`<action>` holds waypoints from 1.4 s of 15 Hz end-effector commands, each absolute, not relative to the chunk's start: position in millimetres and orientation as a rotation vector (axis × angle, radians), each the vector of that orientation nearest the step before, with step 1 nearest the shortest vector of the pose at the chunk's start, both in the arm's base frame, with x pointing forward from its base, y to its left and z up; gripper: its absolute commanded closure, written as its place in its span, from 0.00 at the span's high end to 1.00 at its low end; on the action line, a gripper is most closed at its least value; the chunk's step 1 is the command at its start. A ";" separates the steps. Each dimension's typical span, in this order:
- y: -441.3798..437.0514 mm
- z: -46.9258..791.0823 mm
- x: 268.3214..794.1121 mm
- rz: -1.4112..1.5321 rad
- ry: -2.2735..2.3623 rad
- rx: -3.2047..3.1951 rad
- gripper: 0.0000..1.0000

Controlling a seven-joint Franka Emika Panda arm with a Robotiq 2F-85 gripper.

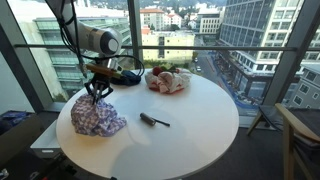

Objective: Use the shirt to touch and pick up the grey object on the table

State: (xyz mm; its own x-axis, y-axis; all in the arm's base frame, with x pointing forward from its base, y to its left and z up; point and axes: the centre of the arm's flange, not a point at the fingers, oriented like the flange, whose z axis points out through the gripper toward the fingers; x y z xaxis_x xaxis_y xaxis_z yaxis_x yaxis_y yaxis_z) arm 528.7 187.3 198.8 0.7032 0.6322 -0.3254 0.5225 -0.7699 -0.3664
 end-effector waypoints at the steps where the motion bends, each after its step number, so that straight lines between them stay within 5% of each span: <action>1: 177.6 199.1 547.8 0.562 -0.801 -2.821 0.11; 5: 155.0 202.7 558.2 0.479 -0.675 -2.990 0.11; 6: 155.4 204.1 556.1 0.528 -0.654 -2.953 0.31; 9: 168.3 220.1 542.9 0.484 -0.670 -2.927 0.45; 16: 217.3 274.3 517.4 0.350 -0.762 -2.933 0.98; 21: 225.1 243.8 507.4 0.288 -0.916 -2.964 1.00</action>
State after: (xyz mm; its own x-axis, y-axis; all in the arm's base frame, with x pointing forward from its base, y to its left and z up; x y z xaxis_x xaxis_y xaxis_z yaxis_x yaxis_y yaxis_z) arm 516.8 227.4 261.9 0.8256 0.5225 -0.2131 0.4977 -0.8522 -0.1613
